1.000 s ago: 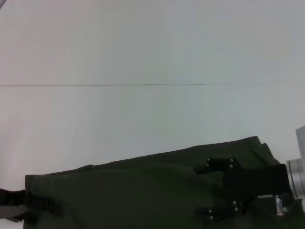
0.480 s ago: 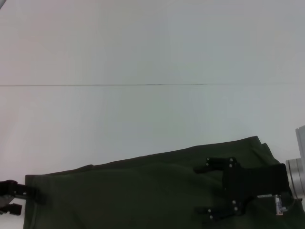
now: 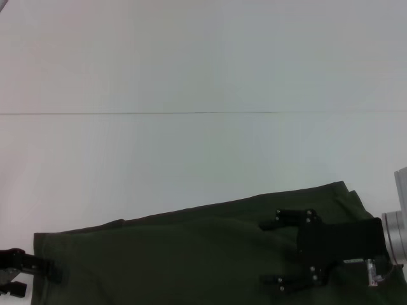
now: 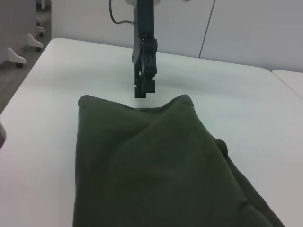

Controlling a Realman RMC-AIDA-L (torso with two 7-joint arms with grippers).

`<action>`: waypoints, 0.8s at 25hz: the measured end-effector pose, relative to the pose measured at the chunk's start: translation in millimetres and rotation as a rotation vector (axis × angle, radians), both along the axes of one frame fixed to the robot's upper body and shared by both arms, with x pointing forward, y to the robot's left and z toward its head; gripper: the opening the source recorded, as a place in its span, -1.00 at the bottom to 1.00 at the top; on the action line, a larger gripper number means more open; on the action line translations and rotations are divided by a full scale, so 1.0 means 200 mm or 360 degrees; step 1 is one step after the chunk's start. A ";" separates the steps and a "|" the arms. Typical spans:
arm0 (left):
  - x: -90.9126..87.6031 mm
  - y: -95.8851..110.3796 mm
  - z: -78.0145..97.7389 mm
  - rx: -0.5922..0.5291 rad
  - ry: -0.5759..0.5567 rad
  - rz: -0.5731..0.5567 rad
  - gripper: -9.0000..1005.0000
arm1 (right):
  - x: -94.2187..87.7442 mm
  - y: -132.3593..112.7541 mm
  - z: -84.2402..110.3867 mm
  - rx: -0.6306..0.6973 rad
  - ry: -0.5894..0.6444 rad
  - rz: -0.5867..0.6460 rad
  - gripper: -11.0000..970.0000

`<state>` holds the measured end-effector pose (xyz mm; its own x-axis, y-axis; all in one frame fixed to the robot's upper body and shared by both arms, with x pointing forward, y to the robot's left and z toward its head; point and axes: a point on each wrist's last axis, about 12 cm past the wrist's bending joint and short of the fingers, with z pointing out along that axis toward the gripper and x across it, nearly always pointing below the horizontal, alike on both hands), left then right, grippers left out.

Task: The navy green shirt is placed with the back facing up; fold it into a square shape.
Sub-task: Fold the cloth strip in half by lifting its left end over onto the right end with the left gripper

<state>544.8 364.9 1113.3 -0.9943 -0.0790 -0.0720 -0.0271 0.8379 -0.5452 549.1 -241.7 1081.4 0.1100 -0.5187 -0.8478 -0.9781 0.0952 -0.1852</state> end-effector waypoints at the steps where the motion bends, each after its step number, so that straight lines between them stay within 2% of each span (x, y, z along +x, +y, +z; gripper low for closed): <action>1: 0.00 0.00 0.00 0.0002 0.0003 0.0002 0.79 | 0.00 0.00 0.00 0.0000 0.0000 0.0001 0.91; 20: 0.01 -0.05 -0.04 0.0033 0.0011 0.0017 0.76 | -0.01 0.00 0.00 0.0007 0.0007 0.0003 0.91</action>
